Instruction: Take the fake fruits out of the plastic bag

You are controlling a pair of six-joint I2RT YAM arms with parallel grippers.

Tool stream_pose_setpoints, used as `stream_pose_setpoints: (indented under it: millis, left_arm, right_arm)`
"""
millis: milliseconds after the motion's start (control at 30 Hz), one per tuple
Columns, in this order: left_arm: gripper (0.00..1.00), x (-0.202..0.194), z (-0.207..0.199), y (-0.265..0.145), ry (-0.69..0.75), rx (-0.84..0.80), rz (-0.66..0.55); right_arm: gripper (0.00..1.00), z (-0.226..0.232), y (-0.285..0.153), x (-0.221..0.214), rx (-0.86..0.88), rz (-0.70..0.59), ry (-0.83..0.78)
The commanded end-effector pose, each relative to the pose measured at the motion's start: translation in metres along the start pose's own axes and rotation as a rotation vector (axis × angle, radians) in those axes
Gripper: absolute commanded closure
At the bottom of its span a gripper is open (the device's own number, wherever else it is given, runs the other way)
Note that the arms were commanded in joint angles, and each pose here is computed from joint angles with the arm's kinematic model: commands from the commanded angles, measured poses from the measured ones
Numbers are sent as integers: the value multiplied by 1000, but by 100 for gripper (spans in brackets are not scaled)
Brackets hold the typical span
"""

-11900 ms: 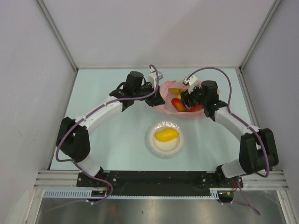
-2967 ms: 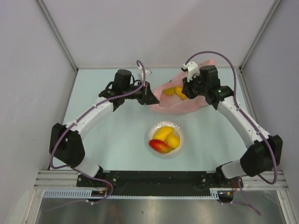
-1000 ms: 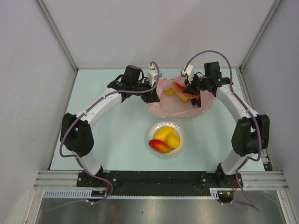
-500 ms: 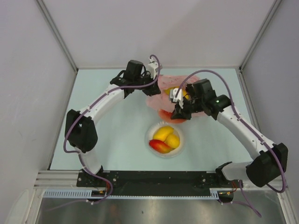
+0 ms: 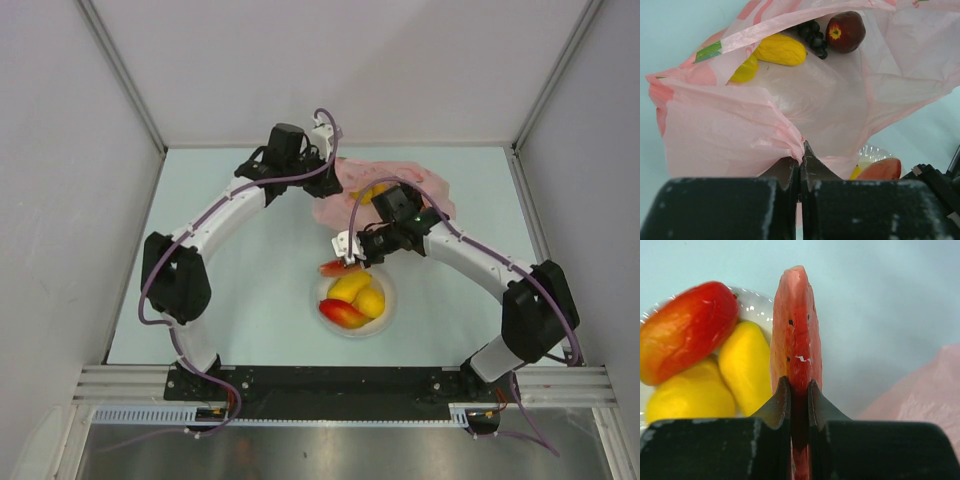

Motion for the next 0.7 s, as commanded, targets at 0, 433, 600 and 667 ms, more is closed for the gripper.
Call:
stream_pose_setpoints:
  millis: [0, 433, 600, 667]
  left_arm:
    - [100, 18, 5, -10, -4, 11, -61]
    - [100, 15, 1, -12, -17, -9, -66]
    - [100, 13, 1, -13, -11, -7, -60]
    - [100, 13, 2, -13, -10, -6, -62]
  right_arm:
    - [95, -19, 12, 8, 1, -56, -333]
    - [90, -10, 46, 4, 109, -116, -468]
    - [89, -4, 53, 2, 152, -116, -507]
    - [88, -3, 56, -4, 168, -98, -530]
Point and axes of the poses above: each gripper's point midway between its finger pads, its own y axis out along the fingers, its own z axis along the line the jaws close on, x = y × z, the point moved 6 cm from there along -y, back along the fingers, and after that the axes turned 2 degrees about y, right-handed, at the moved point
